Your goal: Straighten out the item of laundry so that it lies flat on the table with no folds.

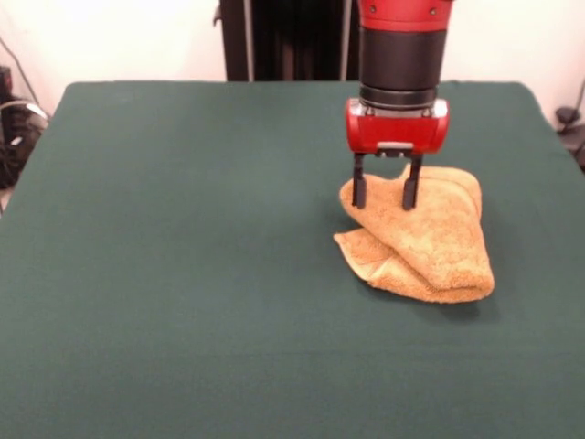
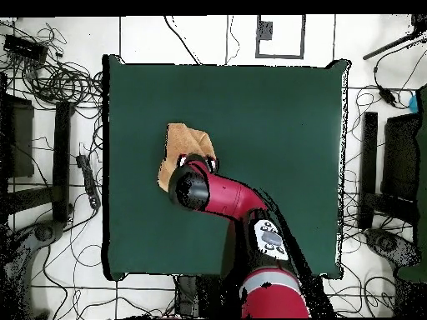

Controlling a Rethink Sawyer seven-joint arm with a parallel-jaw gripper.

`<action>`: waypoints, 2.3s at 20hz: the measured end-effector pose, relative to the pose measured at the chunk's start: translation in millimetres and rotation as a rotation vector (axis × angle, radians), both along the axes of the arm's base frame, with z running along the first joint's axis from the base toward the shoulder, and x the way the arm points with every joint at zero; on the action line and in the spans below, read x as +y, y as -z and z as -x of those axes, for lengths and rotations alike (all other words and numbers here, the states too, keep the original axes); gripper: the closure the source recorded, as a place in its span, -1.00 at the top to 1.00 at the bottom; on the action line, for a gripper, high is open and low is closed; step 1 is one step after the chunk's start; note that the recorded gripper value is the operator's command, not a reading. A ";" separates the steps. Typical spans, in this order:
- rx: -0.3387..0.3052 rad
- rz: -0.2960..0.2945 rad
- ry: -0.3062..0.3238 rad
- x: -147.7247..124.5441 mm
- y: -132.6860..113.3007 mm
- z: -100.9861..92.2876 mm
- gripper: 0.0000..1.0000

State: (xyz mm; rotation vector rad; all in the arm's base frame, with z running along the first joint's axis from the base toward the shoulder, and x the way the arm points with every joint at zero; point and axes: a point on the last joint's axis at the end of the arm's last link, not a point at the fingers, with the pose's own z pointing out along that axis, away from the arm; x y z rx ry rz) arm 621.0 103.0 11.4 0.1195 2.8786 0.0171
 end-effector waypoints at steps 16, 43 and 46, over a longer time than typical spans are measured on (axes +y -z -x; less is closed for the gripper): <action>0.032 -0.003 -0.010 7.3 16.8 11.1 1.00; -0.025 0.017 -0.042 19.6 43.5 10.4 -1.00; -0.025 0.017 -0.042 19.6 43.2 10.3 -1.00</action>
